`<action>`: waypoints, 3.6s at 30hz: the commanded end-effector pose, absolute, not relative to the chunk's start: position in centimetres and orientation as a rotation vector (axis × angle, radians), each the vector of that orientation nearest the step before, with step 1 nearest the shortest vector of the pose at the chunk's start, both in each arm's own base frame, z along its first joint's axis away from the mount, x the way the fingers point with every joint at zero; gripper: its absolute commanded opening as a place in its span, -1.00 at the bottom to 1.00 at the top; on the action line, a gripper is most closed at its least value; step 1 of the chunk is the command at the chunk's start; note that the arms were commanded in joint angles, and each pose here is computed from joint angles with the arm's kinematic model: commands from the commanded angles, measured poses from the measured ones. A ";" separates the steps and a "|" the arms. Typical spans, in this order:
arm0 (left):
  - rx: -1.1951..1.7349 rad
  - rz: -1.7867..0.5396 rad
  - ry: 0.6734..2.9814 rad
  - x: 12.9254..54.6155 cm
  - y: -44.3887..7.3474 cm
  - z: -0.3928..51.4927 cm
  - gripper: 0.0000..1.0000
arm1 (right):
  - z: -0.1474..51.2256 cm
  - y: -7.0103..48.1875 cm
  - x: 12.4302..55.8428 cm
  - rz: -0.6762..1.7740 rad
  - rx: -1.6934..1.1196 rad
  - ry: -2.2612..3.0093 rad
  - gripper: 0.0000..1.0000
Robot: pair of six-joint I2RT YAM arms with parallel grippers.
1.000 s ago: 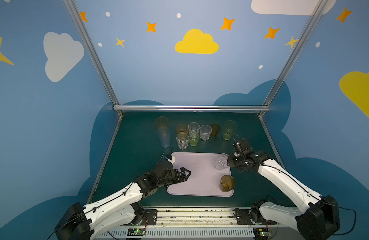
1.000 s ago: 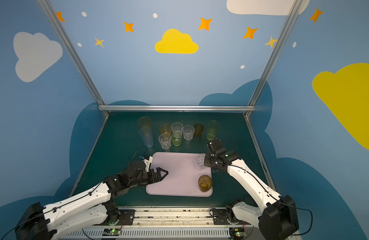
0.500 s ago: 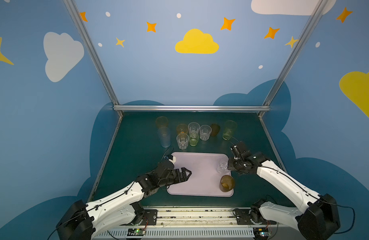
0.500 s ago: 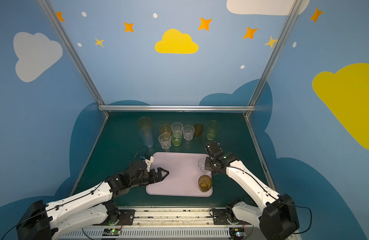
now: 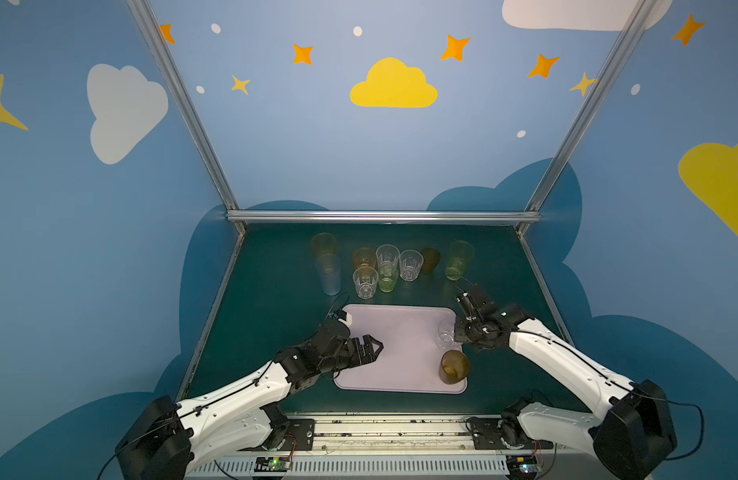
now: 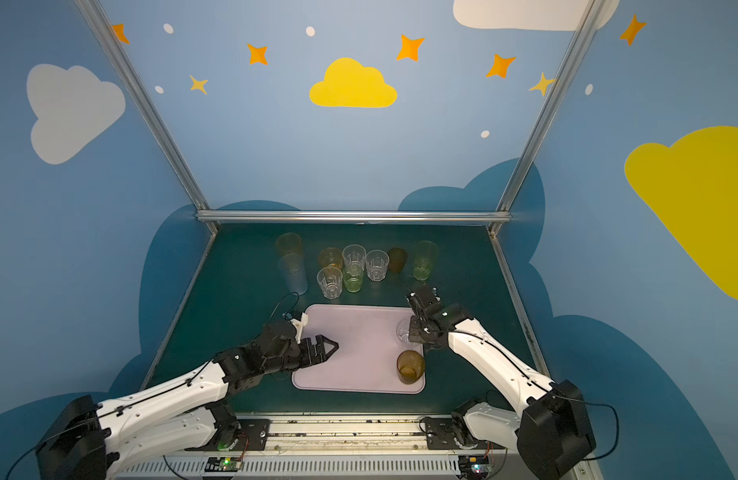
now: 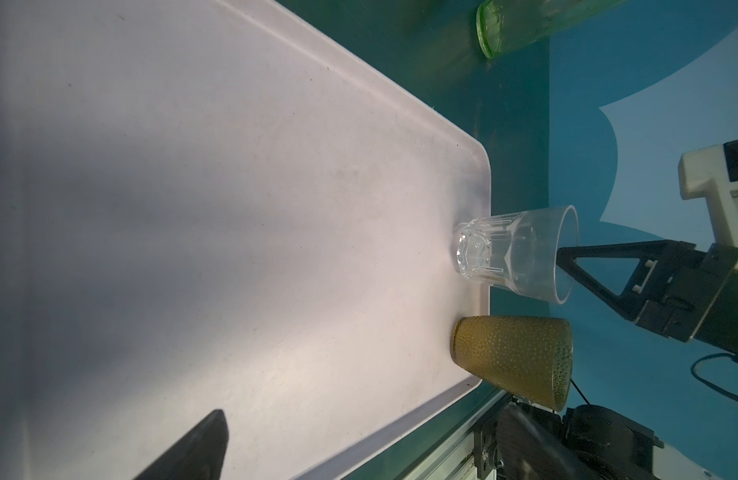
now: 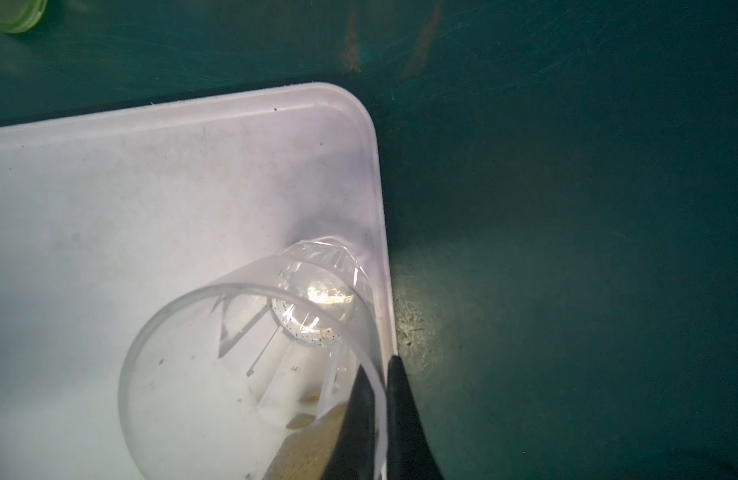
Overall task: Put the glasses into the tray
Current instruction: 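Carry the clear faceted glass with the right gripper over the tray, then lower the clear faceted glass onto the tray and open the right gripper, then reach the left gripper to the clear glasses while the right gripper withdraws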
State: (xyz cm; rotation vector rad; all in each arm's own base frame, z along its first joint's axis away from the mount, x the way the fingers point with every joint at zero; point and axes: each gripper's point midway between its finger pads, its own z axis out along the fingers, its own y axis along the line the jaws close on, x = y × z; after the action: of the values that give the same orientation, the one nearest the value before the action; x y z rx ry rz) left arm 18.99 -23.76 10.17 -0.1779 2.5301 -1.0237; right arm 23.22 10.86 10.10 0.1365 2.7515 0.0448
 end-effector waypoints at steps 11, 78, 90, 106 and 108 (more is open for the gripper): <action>-0.158 -1.030 2.502 19.5 -24.3 11.2 0.99 | 9.2 10.7 23.0 0.000 0.146 2.774 -0.94; -0.293 -0.204 2.579 35.3 -20.2 11.5 -0.12 | 15.8 14.1 15.9 0.798 -0.015 2.489 0.73; -0.395 -0.147 2.552 38.2 -19.1 12.1 -0.29 | 14.8 13.5 15.2 0.784 0.005 2.518 0.73; -0.372 -0.077 2.575 40.4 -17.9 11.4 -0.48 | 14.4 12.8 14.9 0.739 0.013 2.532 0.73; -0.368 -0.068 2.579 40.6 -17.9 11.2 -0.48 | 14.4 12.8 14.9 0.737 0.015 2.534 0.72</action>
State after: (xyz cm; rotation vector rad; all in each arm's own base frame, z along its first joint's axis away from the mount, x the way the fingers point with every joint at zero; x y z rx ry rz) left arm 40.20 -18.43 11.11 -0.3808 2.5731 -0.1096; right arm 15.16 13.32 15.08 0.0143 2.5159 0.7709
